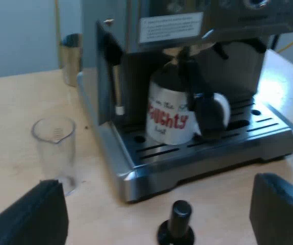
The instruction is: Remove mug from coffee machine
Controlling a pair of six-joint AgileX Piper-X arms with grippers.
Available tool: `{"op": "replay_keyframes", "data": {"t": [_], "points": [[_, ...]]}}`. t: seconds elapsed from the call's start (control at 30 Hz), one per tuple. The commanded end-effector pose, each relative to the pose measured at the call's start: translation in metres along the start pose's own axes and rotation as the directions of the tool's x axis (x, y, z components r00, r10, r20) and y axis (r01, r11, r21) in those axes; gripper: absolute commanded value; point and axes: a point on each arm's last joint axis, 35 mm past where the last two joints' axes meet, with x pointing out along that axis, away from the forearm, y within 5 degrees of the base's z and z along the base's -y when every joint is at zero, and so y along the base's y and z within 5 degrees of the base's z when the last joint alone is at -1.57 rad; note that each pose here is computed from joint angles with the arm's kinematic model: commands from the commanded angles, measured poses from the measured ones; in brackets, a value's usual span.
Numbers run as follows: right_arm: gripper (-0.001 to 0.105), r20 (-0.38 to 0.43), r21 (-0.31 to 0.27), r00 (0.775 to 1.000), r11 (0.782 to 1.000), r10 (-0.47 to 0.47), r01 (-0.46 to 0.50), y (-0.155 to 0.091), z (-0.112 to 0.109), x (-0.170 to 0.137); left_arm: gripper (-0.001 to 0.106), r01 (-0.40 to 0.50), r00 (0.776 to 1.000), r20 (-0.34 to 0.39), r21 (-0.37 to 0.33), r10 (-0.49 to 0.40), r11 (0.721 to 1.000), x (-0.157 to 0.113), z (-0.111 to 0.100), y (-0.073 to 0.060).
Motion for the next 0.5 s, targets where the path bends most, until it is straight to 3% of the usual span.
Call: {"op": "replay_keyframes", "data": {"t": [0.03, 0.17, 0.2, 0.5], "points": [[0.052, 0.028, -0.03, 0.999, 0.999, 0.033, -0.032, -0.001, 0.013, -0.005, 0.087, 0.088, 0.996, -0.024, 0.009, -0.088, 0.996, 0.011, 0.01, -0.003], [0.052, 0.027, -0.073, 0.997, 0.995, 0.07, -0.068, -0.001, 0.025, -0.006, 0.087, 0.146, 0.988, -0.062, 0.018, -0.145, 0.989, 0.021, 0.014, -0.004], [0.052, 0.012, -0.131, 0.995, 0.987, 0.101, -0.099, -0.002, 0.034, -0.005, 0.087, 0.17, 0.984, -0.068, 0.024, -0.168, 0.985, 0.028, 0.017, -0.005], [0.052, -0.026, -0.232, 0.976, 0.948, 0.217, -0.217, 0.001, 0.055, 0.013, 0.087, 0.213, 0.974, -0.092, 0.03, -0.209, 0.977, 0.058, 0.027, -0.007]]}}
